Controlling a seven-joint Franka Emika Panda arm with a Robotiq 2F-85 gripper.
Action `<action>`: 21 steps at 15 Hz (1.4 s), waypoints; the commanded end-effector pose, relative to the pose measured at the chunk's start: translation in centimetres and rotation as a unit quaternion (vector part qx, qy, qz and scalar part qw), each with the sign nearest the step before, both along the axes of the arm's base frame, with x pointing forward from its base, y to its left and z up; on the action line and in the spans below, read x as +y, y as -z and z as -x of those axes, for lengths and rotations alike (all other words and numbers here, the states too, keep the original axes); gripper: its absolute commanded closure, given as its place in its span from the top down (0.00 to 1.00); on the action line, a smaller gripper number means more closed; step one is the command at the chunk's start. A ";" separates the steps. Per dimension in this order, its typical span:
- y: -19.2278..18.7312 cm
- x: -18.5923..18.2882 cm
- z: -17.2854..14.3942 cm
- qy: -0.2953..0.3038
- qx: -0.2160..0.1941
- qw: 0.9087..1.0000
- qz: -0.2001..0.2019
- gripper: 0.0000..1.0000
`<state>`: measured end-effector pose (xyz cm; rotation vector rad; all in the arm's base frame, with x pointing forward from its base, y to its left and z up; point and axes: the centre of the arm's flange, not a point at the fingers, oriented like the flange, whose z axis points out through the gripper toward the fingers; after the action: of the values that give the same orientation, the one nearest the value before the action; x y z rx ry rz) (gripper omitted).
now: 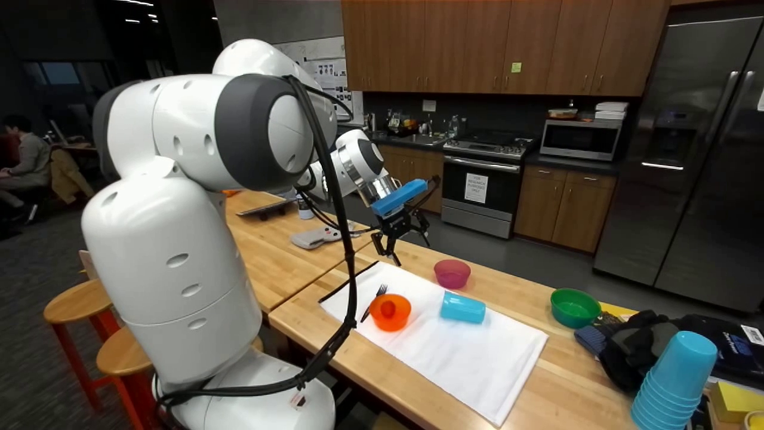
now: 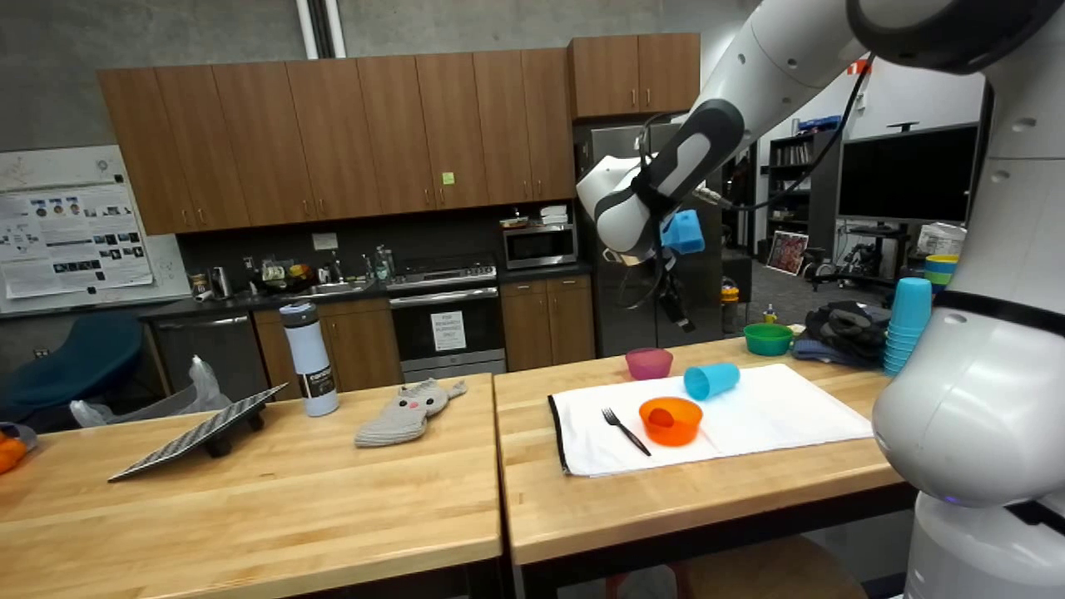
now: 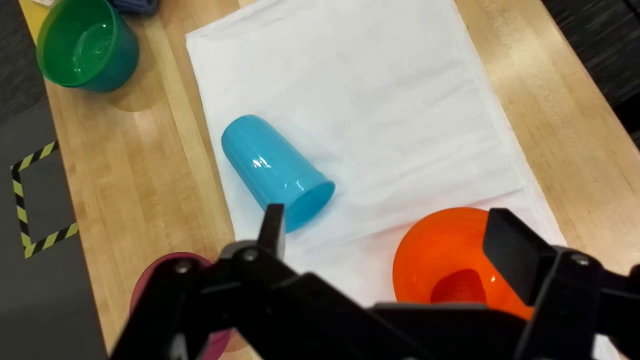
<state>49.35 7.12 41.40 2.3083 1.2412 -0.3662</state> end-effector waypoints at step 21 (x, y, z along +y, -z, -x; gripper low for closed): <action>8.4 -3.3 -3.1 0.281 -0.176 0.940 0.086 1.00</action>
<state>51.26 3.68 33.99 2.4141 0.3898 -0.2323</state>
